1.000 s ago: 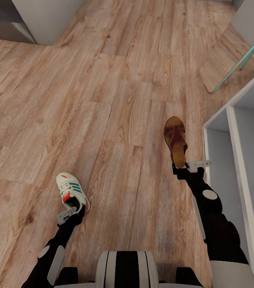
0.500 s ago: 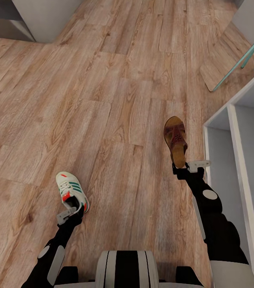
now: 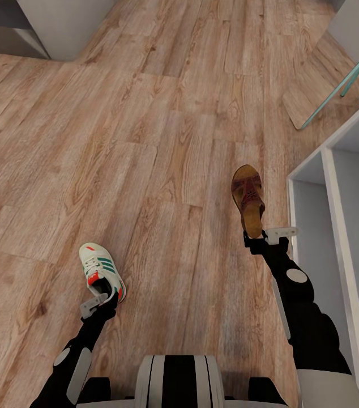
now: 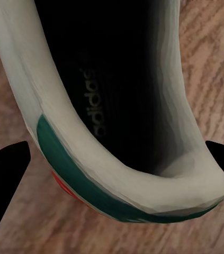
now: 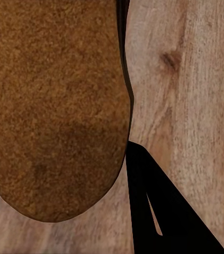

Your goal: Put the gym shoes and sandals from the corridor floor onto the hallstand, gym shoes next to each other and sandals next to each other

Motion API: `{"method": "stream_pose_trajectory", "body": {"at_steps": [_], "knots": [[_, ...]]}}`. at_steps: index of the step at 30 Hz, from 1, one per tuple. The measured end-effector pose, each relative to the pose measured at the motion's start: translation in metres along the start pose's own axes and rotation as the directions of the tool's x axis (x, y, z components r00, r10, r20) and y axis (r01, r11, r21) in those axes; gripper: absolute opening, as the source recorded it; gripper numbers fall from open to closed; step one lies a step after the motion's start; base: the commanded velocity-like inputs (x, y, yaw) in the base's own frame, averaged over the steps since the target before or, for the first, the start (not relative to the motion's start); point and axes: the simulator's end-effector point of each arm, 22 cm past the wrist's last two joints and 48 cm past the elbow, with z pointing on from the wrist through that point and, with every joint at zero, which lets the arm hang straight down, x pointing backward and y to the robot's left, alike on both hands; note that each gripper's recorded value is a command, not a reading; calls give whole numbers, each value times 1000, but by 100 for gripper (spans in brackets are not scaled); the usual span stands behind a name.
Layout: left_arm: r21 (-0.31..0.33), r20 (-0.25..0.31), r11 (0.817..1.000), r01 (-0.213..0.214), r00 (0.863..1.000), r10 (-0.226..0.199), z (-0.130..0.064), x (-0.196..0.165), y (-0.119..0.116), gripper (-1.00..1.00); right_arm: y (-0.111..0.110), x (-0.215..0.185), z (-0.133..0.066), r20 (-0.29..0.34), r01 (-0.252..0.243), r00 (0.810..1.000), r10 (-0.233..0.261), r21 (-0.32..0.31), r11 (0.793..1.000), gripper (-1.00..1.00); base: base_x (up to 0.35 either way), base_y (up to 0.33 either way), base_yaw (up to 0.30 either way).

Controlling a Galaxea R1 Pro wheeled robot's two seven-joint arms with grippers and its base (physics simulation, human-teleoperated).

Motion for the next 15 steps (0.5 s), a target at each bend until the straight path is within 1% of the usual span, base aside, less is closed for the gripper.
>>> {"method": "stream_pose_trajectory", "body": {"at_steps": [11,15], "knots": [[-1,-1,1000,-1,1000,1,0,0,0,-100,0,0,0,0,0,1000,0,0,1000,-100,0,0,0],[8,13,1000,-1,1000,1,-2,-8,-5,-100,-2,-11,-4,16,-2,1000,2,2,1000,-100,0,0,0]]}}
